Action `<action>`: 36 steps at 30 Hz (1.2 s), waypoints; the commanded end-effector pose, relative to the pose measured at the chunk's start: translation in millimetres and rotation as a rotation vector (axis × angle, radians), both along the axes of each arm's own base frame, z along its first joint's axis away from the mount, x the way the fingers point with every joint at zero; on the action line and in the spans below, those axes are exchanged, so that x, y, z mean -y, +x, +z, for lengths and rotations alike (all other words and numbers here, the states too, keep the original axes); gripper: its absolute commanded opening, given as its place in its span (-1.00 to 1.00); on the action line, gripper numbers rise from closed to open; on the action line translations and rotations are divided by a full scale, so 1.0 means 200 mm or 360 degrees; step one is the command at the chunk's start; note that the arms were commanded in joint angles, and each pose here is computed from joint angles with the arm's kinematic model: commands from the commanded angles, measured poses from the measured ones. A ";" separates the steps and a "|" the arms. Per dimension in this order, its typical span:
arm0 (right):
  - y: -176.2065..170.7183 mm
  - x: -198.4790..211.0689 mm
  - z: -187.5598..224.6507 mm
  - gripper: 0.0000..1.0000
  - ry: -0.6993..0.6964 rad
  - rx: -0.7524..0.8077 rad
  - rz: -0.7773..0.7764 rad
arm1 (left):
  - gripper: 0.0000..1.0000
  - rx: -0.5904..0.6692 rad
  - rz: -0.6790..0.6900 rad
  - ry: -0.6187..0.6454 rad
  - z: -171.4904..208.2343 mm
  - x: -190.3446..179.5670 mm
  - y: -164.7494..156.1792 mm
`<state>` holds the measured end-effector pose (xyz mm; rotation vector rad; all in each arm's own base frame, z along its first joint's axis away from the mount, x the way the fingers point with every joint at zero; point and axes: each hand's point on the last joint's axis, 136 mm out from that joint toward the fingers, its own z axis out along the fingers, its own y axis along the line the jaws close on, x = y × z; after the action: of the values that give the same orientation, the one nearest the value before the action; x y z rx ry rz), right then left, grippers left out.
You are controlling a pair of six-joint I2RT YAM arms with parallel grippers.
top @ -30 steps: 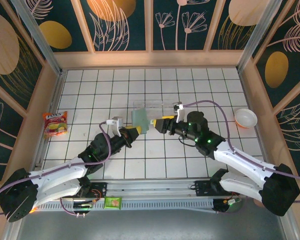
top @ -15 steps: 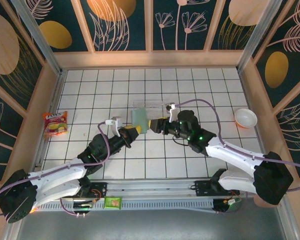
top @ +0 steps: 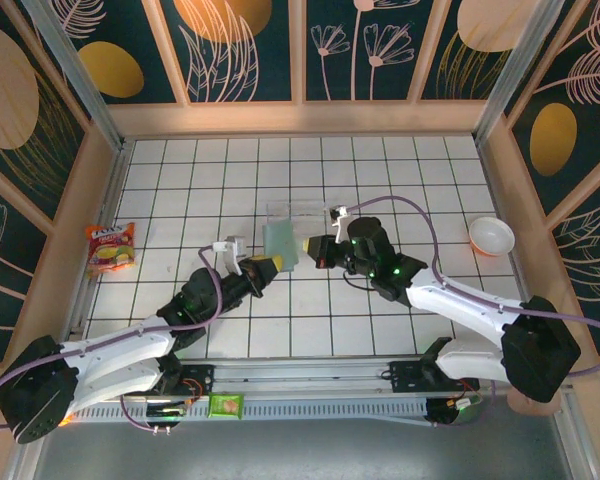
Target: Take the credit cards out of the card holder
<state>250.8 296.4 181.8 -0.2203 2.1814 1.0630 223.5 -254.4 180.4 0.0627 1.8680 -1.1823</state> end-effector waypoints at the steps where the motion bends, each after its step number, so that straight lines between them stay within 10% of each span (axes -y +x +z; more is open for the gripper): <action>1: -0.05 0.08 -0.10 -1.00 -0.0148 -0.0119 -0.0095 | -0.76 -0.0204 -0.0084 0.0075 -0.11 0.05 -0.02; 16: -0.19 0.23 -0.51 -1.00 -0.0622 -0.0294 -0.0188 | -0.11 -0.0984 -0.0264 0.0614 -0.74 0.10 -0.17; 36: -0.21 -0.10 -0.23 -1.00 -0.0424 -0.0182 0.0050 | 0.48 -0.0580 0.0087 0.0450 -0.39 -0.15 0.05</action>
<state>211.9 313.4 137.3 -0.3059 2.4213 0.8103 232.8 -227.0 98.3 -0.0787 2.3518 -0.9376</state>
